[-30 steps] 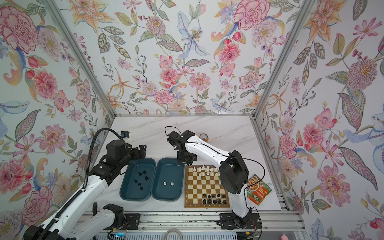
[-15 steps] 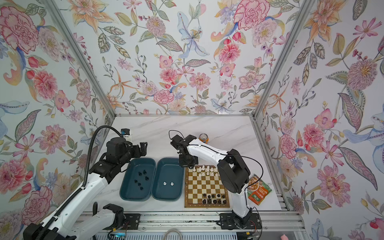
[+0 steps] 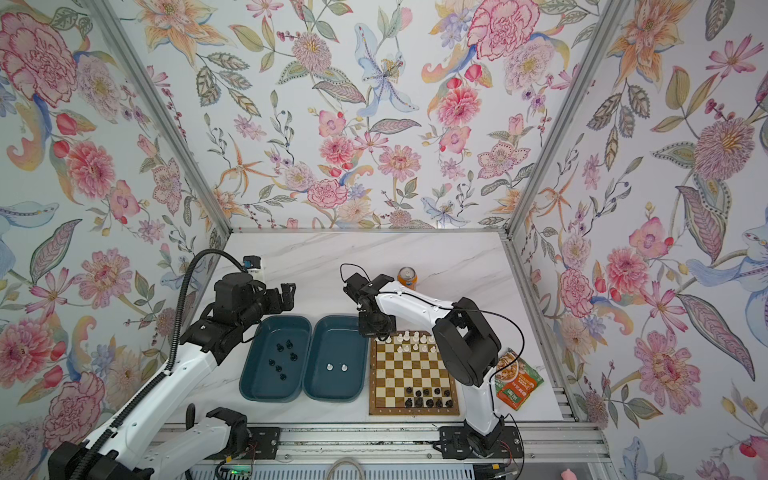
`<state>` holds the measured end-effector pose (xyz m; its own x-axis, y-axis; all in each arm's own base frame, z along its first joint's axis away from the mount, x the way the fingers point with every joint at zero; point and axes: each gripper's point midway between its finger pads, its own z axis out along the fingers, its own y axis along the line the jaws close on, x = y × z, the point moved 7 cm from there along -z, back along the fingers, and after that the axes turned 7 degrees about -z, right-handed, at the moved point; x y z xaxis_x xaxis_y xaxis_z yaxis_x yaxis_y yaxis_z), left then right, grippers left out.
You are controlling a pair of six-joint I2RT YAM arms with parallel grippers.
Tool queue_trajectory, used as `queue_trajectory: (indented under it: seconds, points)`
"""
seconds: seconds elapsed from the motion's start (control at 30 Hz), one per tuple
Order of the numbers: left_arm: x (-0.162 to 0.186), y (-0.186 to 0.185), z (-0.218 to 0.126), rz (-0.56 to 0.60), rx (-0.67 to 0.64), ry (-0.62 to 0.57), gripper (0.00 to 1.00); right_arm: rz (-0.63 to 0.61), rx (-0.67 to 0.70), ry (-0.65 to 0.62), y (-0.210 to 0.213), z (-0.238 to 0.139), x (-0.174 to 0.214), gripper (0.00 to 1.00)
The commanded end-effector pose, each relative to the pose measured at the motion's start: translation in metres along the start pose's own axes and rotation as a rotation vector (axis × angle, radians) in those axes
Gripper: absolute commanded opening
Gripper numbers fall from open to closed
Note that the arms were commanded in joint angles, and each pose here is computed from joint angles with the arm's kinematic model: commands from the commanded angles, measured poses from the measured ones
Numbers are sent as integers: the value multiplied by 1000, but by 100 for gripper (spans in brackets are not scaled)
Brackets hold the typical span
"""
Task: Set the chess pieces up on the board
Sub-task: 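Lower the white pawn onto a square in front of the back row, release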
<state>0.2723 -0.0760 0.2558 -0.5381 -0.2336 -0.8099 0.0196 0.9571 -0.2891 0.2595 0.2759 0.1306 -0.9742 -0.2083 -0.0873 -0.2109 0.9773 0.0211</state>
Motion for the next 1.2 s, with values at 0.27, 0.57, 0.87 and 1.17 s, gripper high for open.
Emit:
queue_trajectory:
  seconds: [0.27,0.57,0.87,1.17]
  points:
    - [-12,-5,-3,18,-5,-17,97,26,19,32,-6,11,2,13]
    - [-12,-6,-2,16,-2,-16,97,27,25,50,-8,16,6,14]
    - [-13,-6,-3,15,2,-18,97,25,30,53,-8,17,7,19]
    - [-16,-7,-6,12,3,-29,97,22,10,15,-5,5,2,26]
